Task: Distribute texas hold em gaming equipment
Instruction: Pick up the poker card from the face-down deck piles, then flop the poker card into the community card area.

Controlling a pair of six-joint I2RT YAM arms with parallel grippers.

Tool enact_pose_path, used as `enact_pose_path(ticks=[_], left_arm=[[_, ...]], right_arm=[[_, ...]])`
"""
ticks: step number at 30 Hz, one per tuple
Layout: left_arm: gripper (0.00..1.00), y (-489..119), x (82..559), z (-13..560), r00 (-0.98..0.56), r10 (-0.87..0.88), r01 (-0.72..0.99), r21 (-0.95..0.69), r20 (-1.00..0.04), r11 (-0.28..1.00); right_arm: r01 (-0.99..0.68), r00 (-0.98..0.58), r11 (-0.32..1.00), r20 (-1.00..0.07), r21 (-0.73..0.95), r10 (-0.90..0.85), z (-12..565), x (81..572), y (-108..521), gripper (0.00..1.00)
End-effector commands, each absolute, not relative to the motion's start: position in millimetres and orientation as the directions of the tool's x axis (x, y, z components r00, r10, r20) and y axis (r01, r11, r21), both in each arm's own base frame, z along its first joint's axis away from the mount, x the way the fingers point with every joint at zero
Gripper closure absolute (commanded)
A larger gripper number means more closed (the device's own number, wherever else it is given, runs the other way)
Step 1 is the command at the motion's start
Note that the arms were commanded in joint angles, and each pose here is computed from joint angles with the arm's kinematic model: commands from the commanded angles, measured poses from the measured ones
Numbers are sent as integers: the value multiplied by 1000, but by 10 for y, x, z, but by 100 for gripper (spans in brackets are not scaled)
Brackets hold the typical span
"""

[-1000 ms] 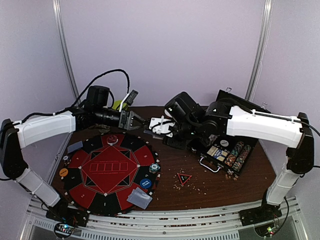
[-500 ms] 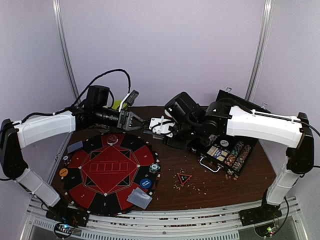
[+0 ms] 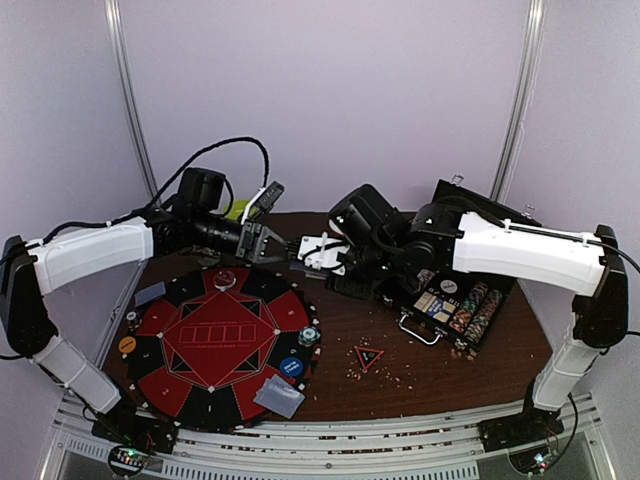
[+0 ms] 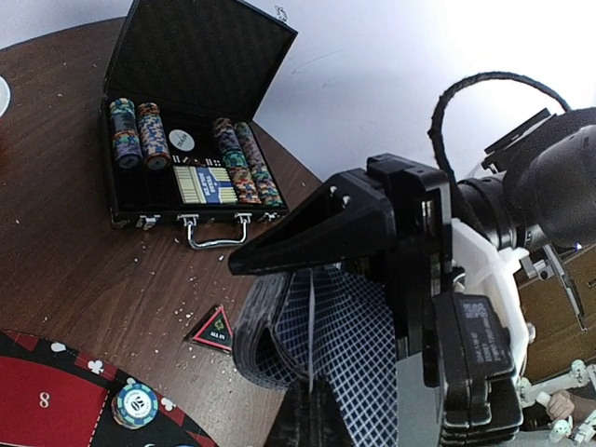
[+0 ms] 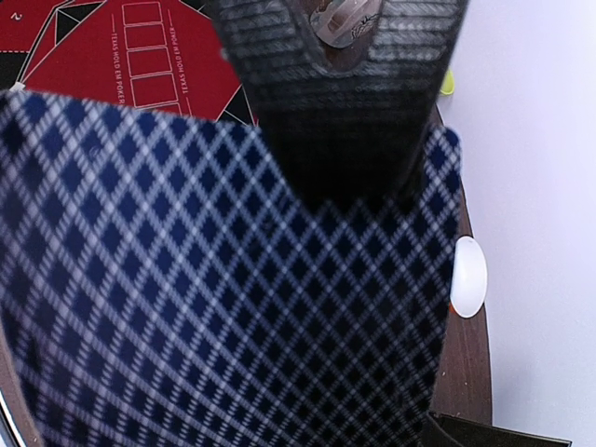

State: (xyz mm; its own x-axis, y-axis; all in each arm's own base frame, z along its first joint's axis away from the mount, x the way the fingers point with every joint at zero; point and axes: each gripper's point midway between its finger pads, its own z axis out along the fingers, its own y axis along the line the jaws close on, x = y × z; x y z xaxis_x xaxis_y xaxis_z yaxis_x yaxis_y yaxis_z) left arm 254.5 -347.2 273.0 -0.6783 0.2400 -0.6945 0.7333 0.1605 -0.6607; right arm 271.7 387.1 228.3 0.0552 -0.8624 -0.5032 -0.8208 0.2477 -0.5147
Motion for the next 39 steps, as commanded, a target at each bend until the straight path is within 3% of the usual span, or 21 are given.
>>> enact_pose_path(ticks=[1, 8, 16, 18, 21, 24, 27, 31, 34, 39], left_arm=[[100, -3438, 2524, 2932, -629, 231, 777, -613, -742, 143], [100, -3104, 2646, 3202, -594, 138, 801, -567, -793, 192], [100, -2464, 2840, 3354, -549, 78, 794, -490, -832, 359], [100, -2203, 2986, 3321, -515, 112, 762, -394, -850, 513], [100, -1706, 3234, 3170, -449, 278, 646, -93, -849, 758], [100, -1229, 3323, 3020, -430, 426, 514, 172, -796, 840], [100, -900, 3283, 2902, -389, 567, 446, 390, -726, 806], [100, -673, 3113, 2416, -378, 765, 473, 601, -522, 644], [100, -679, 2926, 1902, -332, 884, 566, 680, -330, 467], [100, -778, 2889, 1617, -199, 944, 622, 710, -263, 329]], right_arm=[[-799, 55, 267, -508, -539, -860, 2389, 2749, 3848, 54], [-790, 30, 297, -517, -536, -855, 2391, 2813, 3740, 54], [-785, 9, 319, -525, -531, -851, 2386, 2874, 3659, 54], [-784, 8, 323, -529, -530, -849, 2399, 2876, 3651, 54], [-787, 10, 323, -534, -526, -846, 2402, 2858, 3650, 54], [-786, 12, 325, -539, -525, -842, 2403, 2849, 3643, 54], [-788, 16, 324, -543, -524, -840, 2412, 2841, 3641, 54], [-787, 21, 327, -552, -523, -833, 2455, 2835, 3644, 54], [-790, 24, 327, -558, -519, -829, 2471, 2828, 3653, 54], [-794, 26, 326, -563, -514, -826, 2476, 2822, 3671, 54]])
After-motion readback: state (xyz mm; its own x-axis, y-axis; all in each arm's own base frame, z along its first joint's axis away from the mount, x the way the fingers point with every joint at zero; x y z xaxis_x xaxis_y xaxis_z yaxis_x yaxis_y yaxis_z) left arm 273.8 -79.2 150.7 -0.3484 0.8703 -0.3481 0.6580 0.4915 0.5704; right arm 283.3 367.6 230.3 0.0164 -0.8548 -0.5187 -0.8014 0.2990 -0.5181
